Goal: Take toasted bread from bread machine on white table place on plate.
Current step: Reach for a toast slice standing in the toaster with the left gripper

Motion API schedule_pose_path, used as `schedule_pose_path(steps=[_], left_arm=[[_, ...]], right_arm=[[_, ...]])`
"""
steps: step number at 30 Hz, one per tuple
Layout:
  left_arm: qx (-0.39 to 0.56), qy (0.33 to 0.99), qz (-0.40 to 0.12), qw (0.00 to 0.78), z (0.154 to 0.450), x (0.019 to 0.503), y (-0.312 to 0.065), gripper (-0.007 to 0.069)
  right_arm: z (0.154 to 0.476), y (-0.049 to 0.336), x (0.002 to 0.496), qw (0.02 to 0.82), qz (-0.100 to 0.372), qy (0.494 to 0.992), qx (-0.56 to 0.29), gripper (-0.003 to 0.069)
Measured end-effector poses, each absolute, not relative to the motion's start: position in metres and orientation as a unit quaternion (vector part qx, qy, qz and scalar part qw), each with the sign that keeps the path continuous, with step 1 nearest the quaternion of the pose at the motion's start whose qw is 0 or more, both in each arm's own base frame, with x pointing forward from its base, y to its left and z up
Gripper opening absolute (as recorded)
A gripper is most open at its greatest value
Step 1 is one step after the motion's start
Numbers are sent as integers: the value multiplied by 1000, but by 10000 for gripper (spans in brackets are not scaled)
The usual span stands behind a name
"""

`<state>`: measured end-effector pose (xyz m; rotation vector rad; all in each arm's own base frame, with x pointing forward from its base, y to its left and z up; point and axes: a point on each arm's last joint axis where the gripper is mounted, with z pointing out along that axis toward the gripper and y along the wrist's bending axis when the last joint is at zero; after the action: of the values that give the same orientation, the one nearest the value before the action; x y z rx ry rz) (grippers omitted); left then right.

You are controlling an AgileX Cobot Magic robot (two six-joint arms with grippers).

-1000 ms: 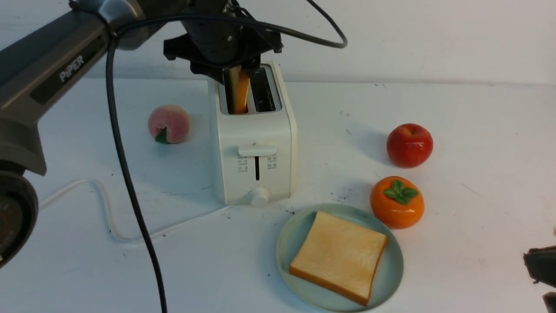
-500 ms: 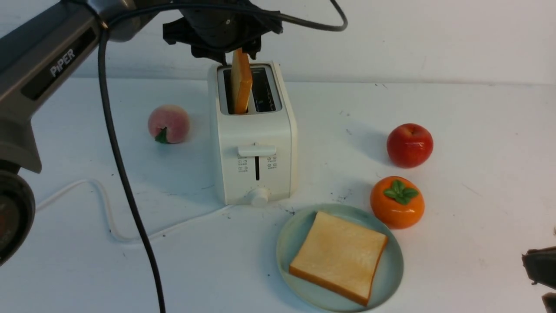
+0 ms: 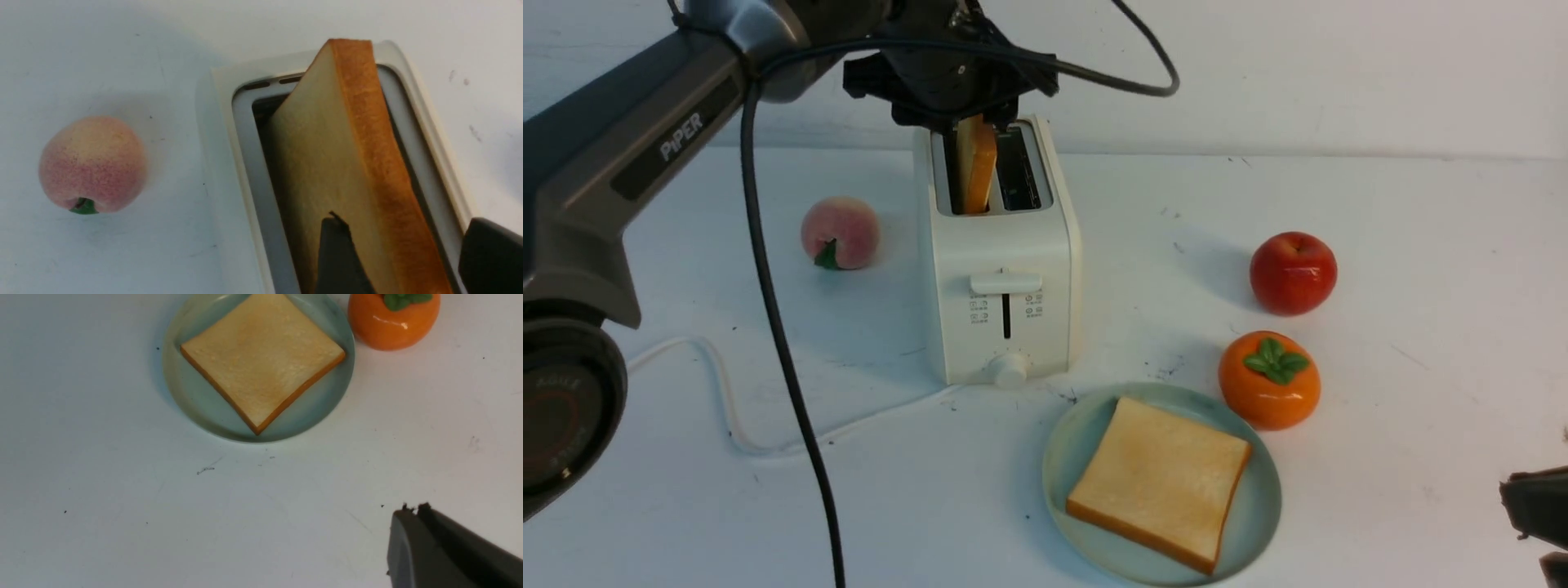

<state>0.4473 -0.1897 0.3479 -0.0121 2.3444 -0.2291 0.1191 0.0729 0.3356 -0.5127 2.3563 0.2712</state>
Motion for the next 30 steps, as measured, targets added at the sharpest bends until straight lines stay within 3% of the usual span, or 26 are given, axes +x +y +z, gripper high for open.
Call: schedule_pose_path(steps=[6,11,15,19,22,24,27,30], left_arm=[[-3,925,-81,372,334,453,-192,373],[0,926,-73,370,325,458,-193,310],[4,927,-61,371,322,460,-192,120],[5,928,-54,370,327,458,-190,112],[-1,925,-57,375,353,448,-185,112],[-9,916,-73,394,391,432,-179,112],[-7,895,-124,429,463,387,-165,112],[56,864,-205,456,521,331,-156,112]], right_arm=[[335,73,119,348,105,910,-198,4],[335,73,119,346,105,911,-198,4],[335,73,119,346,105,911,-198,7],[335,73,118,346,105,911,-198,8],[335,73,118,345,105,911,-198,8],[335,73,118,345,105,911,-198,8],[335,73,118,346,105,911,-198,8],[336,73,119,351,107,909,-197,8]])
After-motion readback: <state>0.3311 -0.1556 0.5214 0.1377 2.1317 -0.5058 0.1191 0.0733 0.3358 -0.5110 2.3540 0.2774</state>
